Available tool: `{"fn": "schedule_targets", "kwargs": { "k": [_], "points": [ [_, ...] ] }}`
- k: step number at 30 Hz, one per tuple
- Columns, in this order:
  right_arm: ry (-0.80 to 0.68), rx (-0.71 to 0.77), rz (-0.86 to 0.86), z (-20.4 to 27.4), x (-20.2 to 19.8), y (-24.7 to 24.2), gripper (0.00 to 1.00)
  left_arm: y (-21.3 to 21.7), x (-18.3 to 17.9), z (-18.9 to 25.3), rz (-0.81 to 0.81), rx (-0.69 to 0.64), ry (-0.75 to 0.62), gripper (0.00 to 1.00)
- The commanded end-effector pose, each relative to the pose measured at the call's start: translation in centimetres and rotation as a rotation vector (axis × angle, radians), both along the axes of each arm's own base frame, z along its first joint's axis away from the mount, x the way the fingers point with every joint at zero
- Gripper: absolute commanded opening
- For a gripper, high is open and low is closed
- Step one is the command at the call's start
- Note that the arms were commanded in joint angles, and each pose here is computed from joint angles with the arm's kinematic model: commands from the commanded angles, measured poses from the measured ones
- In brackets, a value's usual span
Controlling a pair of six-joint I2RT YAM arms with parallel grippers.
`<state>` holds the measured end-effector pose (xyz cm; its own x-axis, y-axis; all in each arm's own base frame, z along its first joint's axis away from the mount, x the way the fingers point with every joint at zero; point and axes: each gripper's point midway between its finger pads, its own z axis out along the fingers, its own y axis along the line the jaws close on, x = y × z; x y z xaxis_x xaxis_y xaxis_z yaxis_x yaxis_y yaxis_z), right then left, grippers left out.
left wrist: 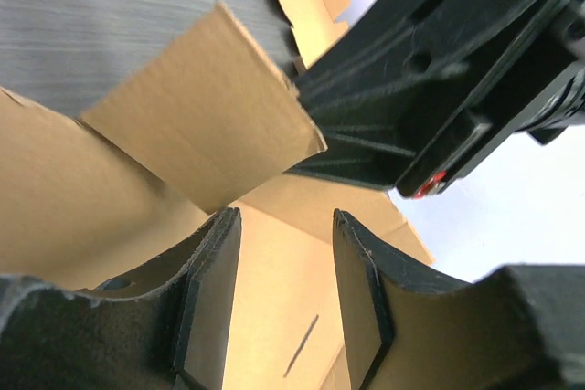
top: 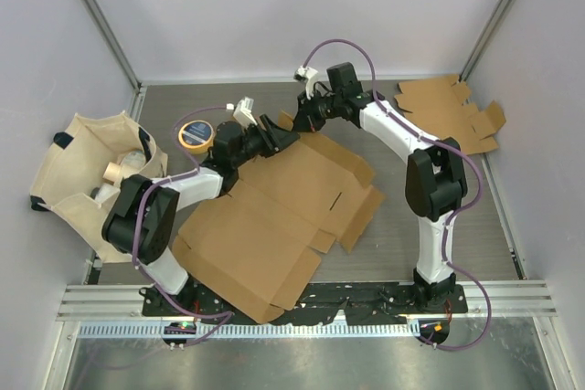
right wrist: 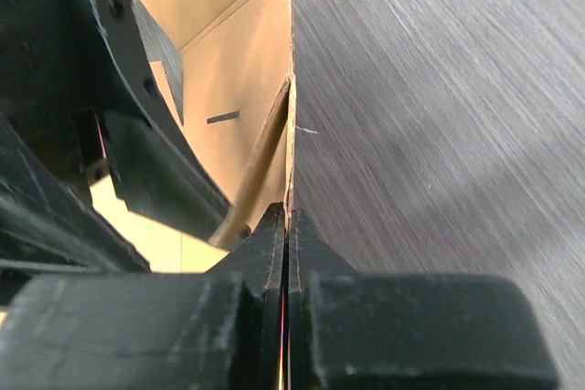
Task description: Fold the paper box
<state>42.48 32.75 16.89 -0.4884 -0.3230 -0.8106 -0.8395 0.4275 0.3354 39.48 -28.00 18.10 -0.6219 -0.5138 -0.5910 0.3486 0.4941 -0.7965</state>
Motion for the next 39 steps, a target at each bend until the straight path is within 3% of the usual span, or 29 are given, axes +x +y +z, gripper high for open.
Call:
{"fn": "schedule_targets", "kwargs": {
  "k": [1,7,12,14,16,21,23,27,28,32,36,37,39],
  "points": [
    [-0.157,0.095,0.040,6.1,-0.1,1.2,0.01,-1.1,-0.4,1.2,-0.030,0.003,-0.037,0.48],
    [-0.169,0.084,0.052,6.3,-0.7,1.2,0.02,-1.2,1.3,1.3,-0.013,0.047,-0.051,0.48],
    [-0.218,-0.099,-0.040,4.2,0.8,-1.5,0.01,0.5,-1.2,2.3,-0.016,0.129,-0.111,0.47],
    [-0.245,-0.153,-0.026,3.8,0.7,-2.4,0.01,2.5,-3.8,0.8,0.009,0.190,-0.066,0.51],
    [-0.251,-0.191,-0.023,3.4,0.8,-3.4,0.01,4.7,-6.1,-2.1,0.052,0.257,-0.007,0.62],
    [-0.295,-0.206,0.123,3.0,-0.3,-3.7,0.01,12.0,-9.2,-5.2,0.300,0.470,0.140,0.70],
    [-0.274,-0.161,0.209,3.7,-1.5,-3.5,0.01,13.3,-10.3,-6.3,0.301,0.554,0.200,0.72],
    [-0.199,-0.150,0.342,2.2,-1.9,-3.6,0.01,13.5,-10.2,-6.0,0.267,0.535,0.248,0.76],
    [-0.135,-0.165,0.358,1.7,-2.8,-4.0,0.01,13.3,-10.2,-6.0,0.251,0.519,0.247,0.76],
    [-0.104,-0.189,0.371,1.1,-2.4,-4.1,0.01,12.5,-8.7,-5.6,0.208,0.468,0.211,0.77],
    [-0.126,-0.175,0.359,1.2,-2.3,-4.0,0.01,10.2,-7.5,-6.0,0.108,0.421,0.196,0.70],
    [-0.140,-0.171,0.353,1.6,-2.2,-4.0,0.01,9.8,-7.1,-5.8,0.099,0.406,0.181,0.62],
    [-0.139,-0.176,0.341,1.6,-2.0,-4.2,0.01,9.3,-6.9,-6.7,0.085,0.403,0.207,0.58]
  ]
}}
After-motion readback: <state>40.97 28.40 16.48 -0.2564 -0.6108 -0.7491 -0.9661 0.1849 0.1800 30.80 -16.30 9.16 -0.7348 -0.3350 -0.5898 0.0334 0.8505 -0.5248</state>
